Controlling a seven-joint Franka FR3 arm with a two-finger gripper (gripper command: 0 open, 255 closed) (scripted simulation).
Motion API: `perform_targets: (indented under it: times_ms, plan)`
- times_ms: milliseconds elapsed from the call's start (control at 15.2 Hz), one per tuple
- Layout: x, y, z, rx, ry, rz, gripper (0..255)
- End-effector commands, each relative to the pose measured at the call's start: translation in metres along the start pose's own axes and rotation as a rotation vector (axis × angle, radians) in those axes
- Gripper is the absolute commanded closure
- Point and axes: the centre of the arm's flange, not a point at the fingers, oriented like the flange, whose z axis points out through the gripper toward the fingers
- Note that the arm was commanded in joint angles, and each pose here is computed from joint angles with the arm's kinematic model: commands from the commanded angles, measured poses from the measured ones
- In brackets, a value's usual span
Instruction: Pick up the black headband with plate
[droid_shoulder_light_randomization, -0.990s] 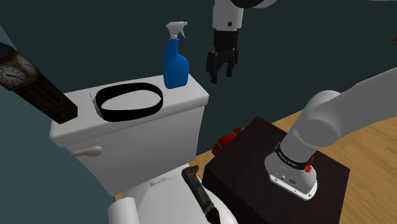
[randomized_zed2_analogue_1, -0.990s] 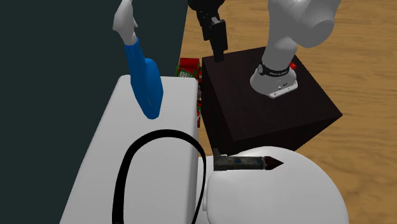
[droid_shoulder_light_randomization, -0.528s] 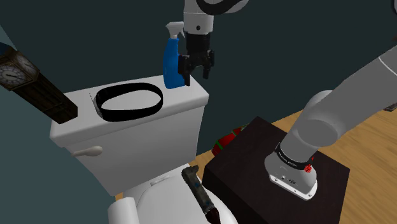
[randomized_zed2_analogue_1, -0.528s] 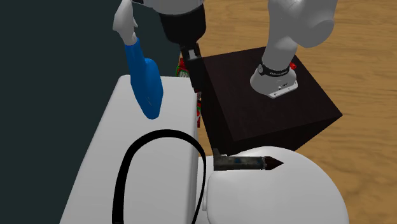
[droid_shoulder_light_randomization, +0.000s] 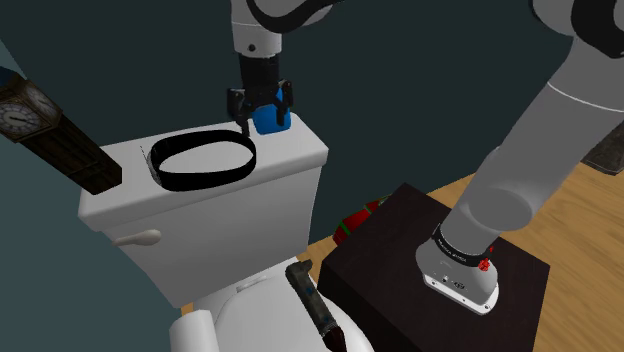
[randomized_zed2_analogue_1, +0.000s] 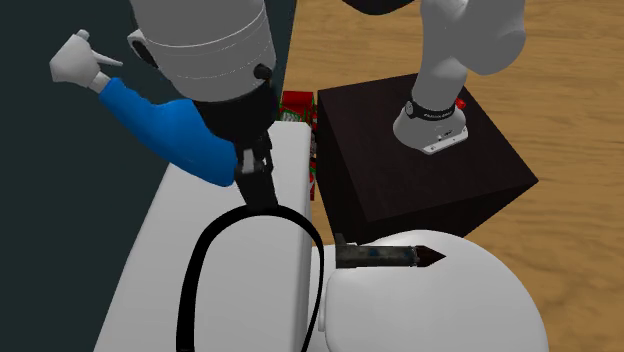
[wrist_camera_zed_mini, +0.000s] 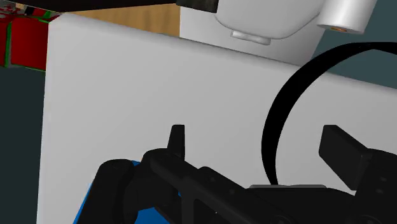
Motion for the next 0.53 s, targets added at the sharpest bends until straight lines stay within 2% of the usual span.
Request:
perform_targets:
  times_ms: [0, 462]
  plan:
    - [0.016, -0.020, 0.004, -0.003, 0.013, 0.016, 0]
    - [0.024, -0.026, 0.036, -0.005, 0.017, 0.020, 0]
